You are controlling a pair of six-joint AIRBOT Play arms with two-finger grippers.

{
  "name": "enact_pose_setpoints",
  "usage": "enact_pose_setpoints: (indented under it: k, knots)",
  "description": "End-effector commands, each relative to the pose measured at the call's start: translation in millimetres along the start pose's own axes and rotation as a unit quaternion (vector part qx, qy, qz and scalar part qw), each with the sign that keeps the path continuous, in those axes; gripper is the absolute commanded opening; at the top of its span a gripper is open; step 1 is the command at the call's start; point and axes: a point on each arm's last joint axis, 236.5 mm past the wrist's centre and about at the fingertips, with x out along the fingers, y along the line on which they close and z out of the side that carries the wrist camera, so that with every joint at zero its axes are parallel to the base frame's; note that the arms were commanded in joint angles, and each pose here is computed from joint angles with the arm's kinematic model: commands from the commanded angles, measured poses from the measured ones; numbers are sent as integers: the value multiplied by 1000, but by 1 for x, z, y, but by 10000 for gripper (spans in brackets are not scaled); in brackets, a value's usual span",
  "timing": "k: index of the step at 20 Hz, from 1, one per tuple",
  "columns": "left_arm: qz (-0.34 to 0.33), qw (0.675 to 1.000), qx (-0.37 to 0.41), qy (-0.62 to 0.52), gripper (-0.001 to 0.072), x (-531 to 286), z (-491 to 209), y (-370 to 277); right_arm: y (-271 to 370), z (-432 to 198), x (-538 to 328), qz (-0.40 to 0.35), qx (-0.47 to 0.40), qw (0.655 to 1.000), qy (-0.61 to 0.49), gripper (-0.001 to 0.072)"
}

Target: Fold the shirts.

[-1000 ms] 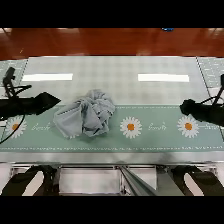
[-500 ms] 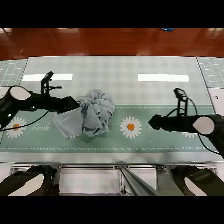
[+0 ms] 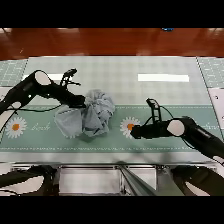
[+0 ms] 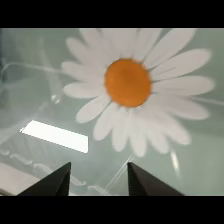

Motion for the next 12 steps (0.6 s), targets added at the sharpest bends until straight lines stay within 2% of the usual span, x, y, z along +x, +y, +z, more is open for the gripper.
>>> enact_pose_setpoints:
  k: [1,4,12]
  knots:
    - [45,998,28,-20,15,-24,22,13,37,-16,27,48,-2,999,17,405]
    - [34,998,14,-56,15,-44,35,12,63,-6,44,79,1,997,5,405]
    - [40,995,-56,-70,15,-59,36,40,96,34,71,83,-30,996,8,405]
